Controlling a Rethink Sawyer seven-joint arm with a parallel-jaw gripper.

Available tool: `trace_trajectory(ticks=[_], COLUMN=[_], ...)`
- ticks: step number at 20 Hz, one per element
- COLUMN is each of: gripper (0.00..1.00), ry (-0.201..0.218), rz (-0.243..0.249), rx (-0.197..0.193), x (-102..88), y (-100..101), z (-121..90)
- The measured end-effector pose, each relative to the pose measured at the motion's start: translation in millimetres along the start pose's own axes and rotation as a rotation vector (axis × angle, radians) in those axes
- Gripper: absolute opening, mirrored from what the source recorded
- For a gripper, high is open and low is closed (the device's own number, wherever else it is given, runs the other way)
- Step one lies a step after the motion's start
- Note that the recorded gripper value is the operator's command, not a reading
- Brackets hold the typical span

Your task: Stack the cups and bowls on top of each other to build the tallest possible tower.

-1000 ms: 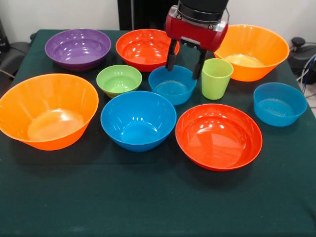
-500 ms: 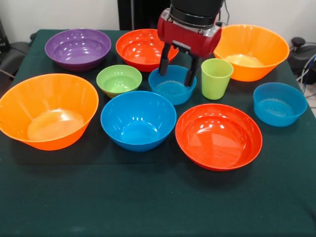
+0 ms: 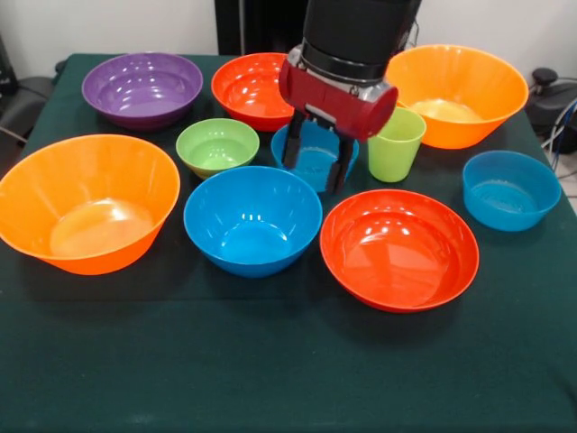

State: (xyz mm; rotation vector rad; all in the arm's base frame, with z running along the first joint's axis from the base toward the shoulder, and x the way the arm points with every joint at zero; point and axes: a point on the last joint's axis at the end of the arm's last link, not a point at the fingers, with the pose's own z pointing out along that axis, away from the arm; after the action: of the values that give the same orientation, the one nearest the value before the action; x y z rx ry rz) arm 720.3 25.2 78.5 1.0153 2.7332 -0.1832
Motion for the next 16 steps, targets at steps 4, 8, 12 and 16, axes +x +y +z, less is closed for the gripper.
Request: trace_trajectory(ticks=[4, 8, 12, 16], gripper=[1.0, 1.0, 1.0, 1.0], ry=[-0.034, -0.043, -0.049, -0.061], rz=[0.062, 0.096, 0.109, 0.112], rx=[-0.012, -0.013, -0.014, -0.011], x=[-0.1, 0.7, -0.5, -5.4], y=[14, 25, 31, 34], z=[16, 28, 36, 43])
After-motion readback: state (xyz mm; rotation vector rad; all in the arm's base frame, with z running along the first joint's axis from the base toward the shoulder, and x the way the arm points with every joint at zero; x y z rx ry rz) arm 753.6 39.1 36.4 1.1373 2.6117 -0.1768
